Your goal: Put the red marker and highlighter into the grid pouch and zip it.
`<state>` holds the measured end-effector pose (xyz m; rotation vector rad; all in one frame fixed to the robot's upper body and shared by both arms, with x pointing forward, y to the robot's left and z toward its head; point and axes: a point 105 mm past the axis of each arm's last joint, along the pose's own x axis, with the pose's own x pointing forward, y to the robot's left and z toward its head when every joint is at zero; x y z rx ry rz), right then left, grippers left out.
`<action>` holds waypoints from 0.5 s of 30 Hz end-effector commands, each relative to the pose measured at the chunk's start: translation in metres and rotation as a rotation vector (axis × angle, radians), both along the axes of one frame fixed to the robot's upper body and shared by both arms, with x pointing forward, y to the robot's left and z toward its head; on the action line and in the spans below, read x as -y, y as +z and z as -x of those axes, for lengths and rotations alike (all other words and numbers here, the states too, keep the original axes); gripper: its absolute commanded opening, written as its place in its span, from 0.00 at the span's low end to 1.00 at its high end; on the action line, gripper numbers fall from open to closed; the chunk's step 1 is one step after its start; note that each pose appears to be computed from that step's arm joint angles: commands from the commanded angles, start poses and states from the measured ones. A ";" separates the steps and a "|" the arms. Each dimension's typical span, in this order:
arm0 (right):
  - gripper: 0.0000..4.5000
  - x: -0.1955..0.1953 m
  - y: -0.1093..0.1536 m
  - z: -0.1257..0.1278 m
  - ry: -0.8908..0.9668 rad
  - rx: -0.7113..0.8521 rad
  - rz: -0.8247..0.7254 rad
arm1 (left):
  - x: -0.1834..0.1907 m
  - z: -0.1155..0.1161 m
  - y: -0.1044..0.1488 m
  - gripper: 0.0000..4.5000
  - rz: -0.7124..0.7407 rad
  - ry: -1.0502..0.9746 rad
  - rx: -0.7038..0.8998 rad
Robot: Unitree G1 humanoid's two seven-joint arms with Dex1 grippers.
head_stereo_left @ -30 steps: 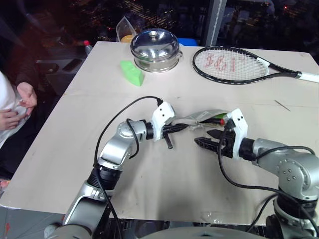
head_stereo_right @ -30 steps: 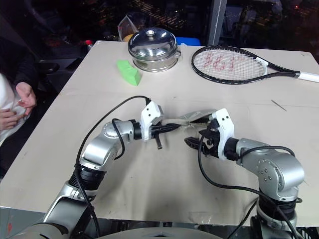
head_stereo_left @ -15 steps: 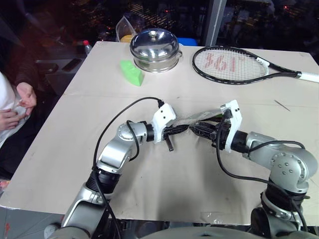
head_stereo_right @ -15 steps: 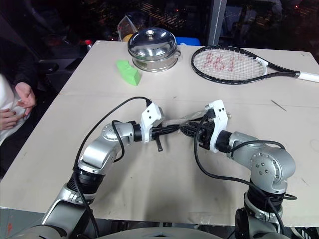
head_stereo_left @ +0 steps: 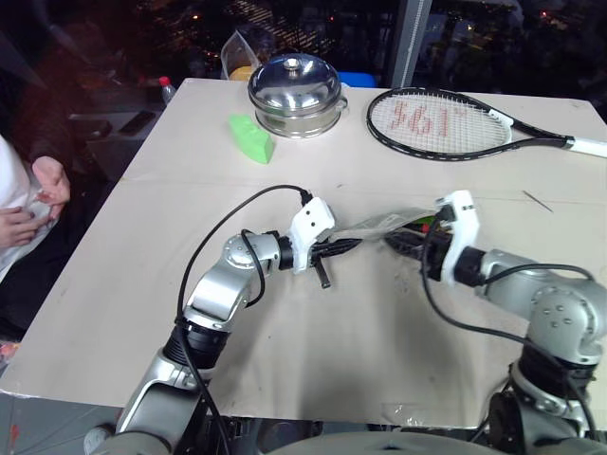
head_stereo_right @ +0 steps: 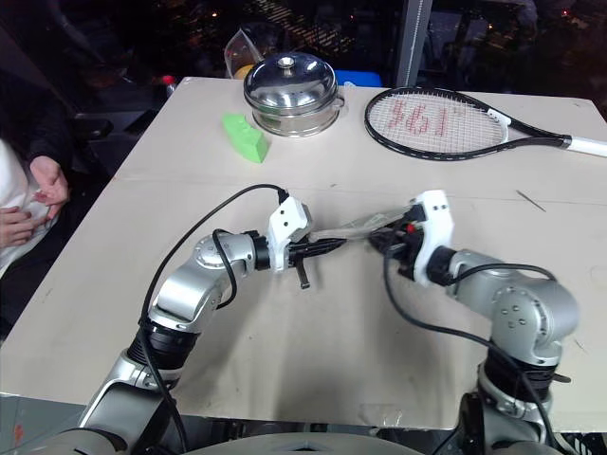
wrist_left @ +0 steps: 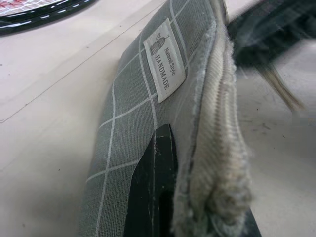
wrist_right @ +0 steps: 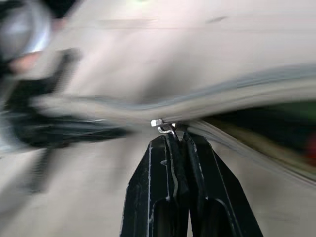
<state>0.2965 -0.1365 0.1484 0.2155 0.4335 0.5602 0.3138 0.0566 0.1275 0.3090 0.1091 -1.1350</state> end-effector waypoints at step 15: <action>0.33 0.060 0.006 0.021 0.029 0.231 0.443 | -0.020 -0.013 0.003 0.43 -0.153 -0.092 0.333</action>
